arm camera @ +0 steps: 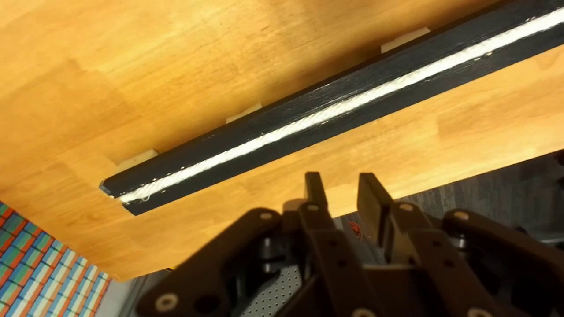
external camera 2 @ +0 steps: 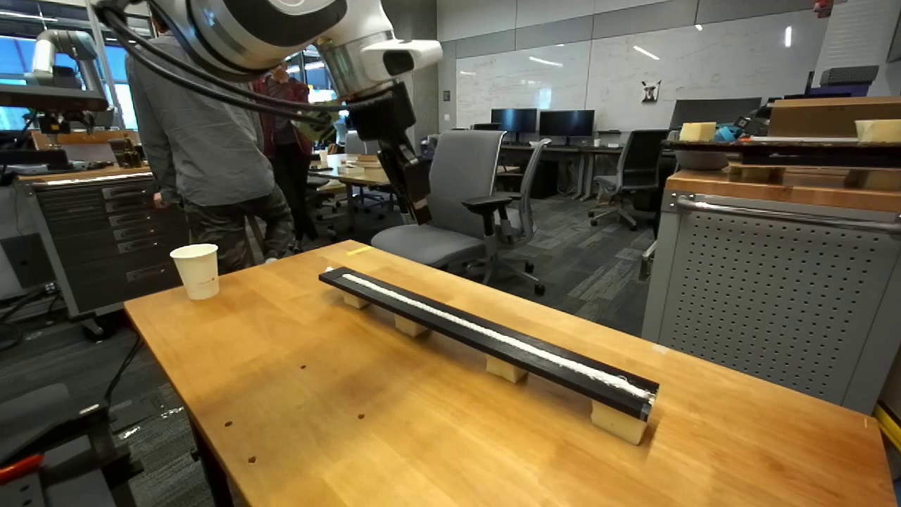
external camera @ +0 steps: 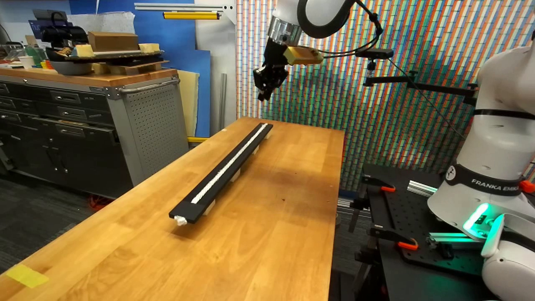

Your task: Straighten the white string on the black object

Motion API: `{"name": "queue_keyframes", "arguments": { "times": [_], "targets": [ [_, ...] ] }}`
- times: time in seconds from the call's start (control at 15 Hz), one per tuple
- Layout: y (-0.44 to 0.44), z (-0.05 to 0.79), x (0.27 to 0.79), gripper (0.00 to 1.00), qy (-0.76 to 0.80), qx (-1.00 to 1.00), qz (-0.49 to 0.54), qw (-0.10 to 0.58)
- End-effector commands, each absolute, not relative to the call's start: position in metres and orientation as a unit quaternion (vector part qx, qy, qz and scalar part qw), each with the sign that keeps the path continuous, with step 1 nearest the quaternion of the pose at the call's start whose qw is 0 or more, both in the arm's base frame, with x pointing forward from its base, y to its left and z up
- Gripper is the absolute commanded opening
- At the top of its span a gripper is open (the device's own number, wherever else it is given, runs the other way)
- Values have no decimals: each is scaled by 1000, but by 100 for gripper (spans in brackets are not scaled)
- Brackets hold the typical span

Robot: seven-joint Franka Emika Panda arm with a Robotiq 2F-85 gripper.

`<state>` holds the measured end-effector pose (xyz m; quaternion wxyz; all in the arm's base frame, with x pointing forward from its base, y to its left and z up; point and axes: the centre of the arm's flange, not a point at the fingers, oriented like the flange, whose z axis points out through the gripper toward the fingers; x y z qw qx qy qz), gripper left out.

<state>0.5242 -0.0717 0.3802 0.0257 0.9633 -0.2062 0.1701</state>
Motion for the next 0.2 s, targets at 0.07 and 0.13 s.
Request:
{"name": "queue_keyframes", "arguments": {
  "times": [0.07,0.13],
  "targets": [
    [-63,387,513,42,-197,965,171,23],
    [-62,389,510,45,-195,965,172,22]
  ]
}}
